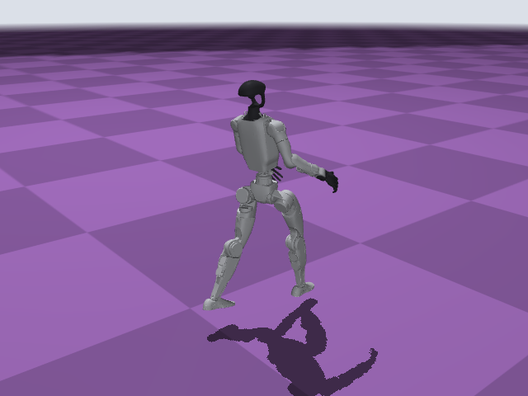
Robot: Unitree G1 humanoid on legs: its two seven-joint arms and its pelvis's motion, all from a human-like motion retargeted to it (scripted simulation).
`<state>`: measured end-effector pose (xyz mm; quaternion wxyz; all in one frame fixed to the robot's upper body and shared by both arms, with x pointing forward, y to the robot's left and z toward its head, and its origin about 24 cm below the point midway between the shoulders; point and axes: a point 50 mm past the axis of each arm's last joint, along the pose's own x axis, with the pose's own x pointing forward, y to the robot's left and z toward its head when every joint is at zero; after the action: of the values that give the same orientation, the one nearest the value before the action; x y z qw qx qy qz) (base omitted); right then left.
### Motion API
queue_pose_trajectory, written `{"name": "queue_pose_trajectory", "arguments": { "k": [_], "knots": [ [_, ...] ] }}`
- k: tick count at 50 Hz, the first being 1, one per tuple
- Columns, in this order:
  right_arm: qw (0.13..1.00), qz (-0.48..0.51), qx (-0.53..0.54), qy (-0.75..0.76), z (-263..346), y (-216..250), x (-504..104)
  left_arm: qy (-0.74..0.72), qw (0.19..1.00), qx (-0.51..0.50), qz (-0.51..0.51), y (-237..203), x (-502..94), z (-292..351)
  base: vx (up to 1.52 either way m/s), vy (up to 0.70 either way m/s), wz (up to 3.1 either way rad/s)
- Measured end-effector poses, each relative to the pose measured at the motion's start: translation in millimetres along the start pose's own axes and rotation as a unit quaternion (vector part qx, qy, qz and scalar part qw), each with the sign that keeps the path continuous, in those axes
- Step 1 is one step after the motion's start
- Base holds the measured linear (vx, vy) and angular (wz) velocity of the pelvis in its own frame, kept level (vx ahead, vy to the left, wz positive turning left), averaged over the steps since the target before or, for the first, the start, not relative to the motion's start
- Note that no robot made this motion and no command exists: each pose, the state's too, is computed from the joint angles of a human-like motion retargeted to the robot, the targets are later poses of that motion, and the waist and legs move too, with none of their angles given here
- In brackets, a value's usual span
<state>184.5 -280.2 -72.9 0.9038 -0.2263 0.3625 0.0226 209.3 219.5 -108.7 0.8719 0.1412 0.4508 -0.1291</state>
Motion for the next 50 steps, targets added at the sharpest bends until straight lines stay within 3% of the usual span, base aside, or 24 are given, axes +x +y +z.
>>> {"name": "queue_pose_trajectory", "arguments": {
  "k": [12,27,40,50],
  "knots": [
    [0.999,-0.041,-0.005,-0.027,20.3,-1.6,11.2,0.054,0.982,-0.181,-0.013,-39.0,-10.4,-70.4,0.46,-0.17,0.13],
    [0.997,0.001,-0.02,0.077,-35.3,28.1,2.2,0.261,0.951,-0.16,-0.038,-68.7,-74.3,-196.6,0.42,-0.18,-0.57],
    [0.992,0.076,-0.096,0.038,-6.3,39.5,21.2,0.301,0.948,-0.079,-0.071,-62.2,-80.2,-205.9,0.4,-0.12,-1.13],
    [0.988,0.089,-0.13,0.007,25.1,40.8,33.2,0.302,0.951,-0.06,0.015,-15.7,-68.0,-184.4,0.43,0.12,-0.49]
  ]
}}
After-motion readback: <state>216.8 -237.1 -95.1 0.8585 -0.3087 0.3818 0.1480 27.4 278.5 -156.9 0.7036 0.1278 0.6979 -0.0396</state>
